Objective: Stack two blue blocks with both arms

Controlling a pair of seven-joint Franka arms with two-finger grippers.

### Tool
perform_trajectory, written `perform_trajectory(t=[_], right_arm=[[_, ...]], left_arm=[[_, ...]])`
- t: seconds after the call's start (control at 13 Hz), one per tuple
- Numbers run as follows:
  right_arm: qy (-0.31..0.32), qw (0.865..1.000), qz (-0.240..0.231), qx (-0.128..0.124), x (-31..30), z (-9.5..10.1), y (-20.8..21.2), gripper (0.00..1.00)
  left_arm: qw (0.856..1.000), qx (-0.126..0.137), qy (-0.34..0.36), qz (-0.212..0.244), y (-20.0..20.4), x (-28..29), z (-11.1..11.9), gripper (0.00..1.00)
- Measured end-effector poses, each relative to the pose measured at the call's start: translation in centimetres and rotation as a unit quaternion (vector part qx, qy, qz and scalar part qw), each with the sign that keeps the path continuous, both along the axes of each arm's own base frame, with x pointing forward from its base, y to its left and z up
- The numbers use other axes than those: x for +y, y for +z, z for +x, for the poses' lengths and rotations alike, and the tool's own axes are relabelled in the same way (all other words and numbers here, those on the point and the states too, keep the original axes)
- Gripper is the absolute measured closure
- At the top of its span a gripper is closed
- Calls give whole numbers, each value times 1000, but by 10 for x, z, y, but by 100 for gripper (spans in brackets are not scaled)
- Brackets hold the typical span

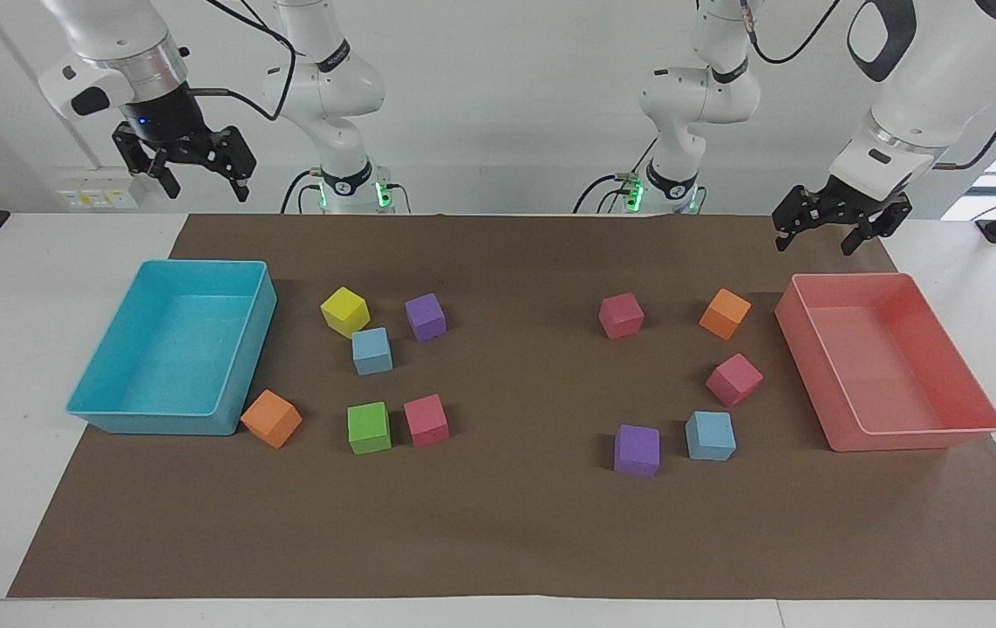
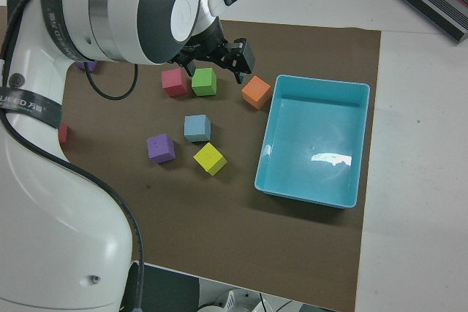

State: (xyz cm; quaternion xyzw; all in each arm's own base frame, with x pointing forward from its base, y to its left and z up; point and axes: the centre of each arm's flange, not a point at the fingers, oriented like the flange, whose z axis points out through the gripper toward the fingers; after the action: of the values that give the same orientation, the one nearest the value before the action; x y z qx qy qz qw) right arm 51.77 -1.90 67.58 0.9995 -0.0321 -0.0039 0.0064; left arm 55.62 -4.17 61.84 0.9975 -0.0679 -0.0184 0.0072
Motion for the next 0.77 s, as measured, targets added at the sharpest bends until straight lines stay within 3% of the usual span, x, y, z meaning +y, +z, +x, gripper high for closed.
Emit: perform_trajectory(t=[0.77], right_arm=[[1,1000,0,-1,1,-2,2,0]], left_arm=[[1000,0,0,0,0,1,0,0]])
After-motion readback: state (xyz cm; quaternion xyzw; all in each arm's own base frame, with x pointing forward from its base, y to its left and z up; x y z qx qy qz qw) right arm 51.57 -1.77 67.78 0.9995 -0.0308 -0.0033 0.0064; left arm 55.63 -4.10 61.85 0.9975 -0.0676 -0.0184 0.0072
